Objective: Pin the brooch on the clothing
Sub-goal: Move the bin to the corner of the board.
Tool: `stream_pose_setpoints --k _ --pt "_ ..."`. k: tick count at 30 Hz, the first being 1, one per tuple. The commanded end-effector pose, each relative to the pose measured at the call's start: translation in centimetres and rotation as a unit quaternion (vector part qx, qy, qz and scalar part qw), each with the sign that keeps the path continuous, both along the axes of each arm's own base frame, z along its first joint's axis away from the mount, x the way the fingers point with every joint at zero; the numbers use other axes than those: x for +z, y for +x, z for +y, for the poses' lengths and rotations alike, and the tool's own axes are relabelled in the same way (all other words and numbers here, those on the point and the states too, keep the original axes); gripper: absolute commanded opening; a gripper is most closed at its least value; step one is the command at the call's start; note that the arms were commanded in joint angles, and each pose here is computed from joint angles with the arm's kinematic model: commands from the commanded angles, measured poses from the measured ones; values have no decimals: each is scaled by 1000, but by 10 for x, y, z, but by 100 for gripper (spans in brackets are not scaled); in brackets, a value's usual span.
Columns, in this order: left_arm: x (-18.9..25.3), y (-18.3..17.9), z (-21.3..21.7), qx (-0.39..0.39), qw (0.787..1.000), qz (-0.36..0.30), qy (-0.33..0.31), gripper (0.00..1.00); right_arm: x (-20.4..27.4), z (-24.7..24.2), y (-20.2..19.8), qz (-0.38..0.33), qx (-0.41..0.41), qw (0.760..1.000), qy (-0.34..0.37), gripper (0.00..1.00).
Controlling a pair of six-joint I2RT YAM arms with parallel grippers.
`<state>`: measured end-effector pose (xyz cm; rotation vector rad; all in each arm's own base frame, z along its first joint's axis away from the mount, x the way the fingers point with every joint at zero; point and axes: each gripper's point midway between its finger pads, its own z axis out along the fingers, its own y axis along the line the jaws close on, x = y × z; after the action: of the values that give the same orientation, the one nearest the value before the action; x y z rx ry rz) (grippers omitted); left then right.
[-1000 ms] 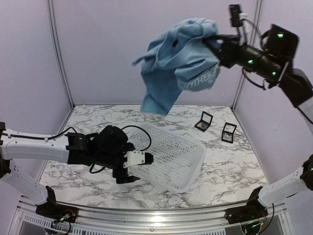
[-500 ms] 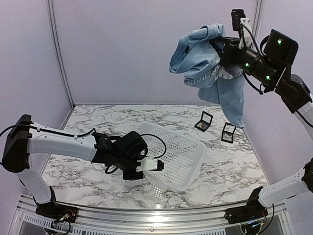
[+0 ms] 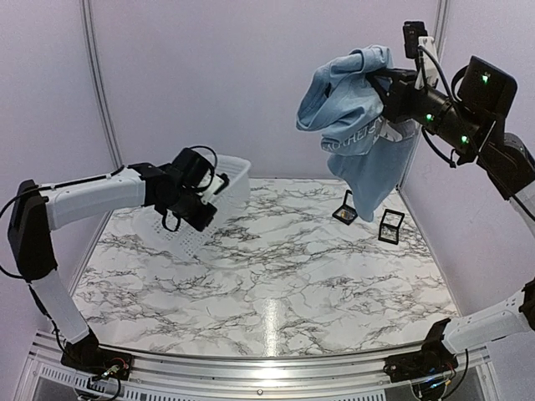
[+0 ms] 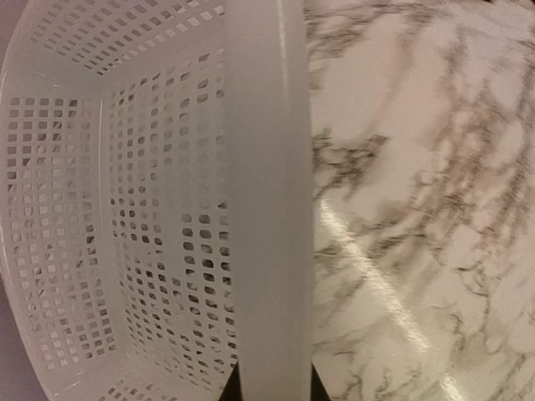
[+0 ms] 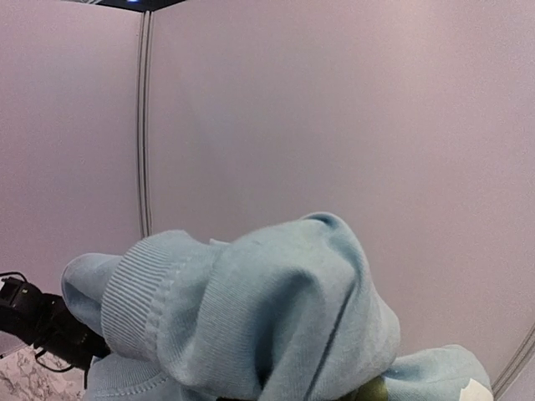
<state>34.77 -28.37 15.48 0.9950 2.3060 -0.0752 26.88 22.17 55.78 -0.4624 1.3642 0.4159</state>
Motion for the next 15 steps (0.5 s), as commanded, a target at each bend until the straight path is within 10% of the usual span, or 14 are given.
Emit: stream_pose_setpoints --k 1,15 --pt "-6 63 114 239 971 28 4 0 14 -6 -1 -20 -7 999 28 0" --pt "-52 176 252 402 910 96 43 0 -2 5 4 -7 5 1000 16 0"
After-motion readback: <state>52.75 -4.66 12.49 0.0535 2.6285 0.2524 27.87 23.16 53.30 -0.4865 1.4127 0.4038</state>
